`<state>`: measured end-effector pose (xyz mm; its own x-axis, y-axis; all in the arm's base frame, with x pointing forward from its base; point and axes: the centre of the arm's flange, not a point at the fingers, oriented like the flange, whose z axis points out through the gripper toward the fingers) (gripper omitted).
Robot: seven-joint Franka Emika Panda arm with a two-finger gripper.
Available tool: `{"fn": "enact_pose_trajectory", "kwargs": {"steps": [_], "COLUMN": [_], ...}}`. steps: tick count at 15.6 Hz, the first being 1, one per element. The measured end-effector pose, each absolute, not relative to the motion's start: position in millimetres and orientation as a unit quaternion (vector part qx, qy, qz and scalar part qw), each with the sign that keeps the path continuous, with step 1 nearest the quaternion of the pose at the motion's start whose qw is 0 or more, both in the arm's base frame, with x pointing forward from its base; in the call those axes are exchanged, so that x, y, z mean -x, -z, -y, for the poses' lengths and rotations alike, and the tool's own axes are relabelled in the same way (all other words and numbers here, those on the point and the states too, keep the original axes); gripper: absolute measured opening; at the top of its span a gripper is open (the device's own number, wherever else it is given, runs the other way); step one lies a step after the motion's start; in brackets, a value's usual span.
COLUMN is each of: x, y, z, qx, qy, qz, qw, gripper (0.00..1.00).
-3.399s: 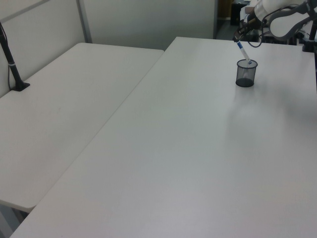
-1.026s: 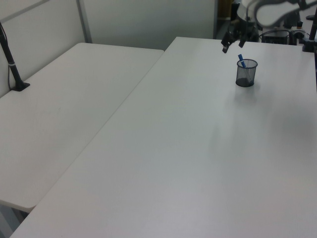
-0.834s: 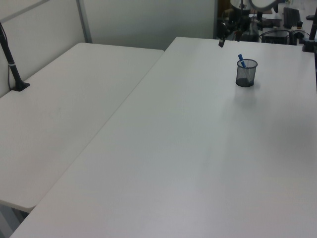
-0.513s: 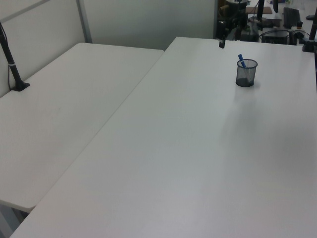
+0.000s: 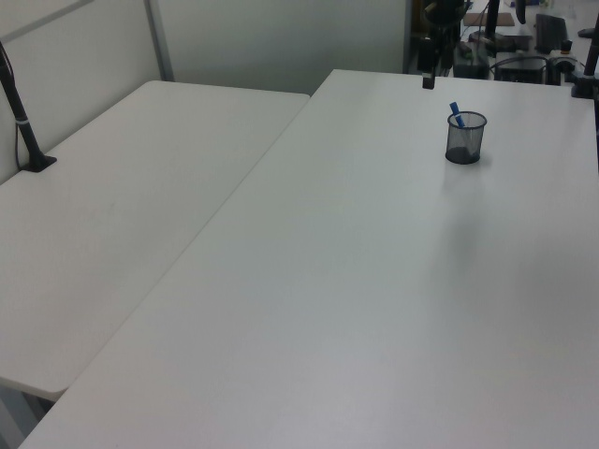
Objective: Insert the marker
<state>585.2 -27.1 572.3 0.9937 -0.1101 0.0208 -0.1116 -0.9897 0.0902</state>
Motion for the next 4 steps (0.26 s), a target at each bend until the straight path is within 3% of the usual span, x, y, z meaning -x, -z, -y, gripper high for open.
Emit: {"fn": "enact_pose_trajectory", "kwargs": {"steps": [4], "x": [-585.3], "y": [-572.6], "z": [38.1], "qx": [-0.997], "qy": [-0.008], "qz": [0.063], "qw": [0.047], "gripper": [1.00]}}
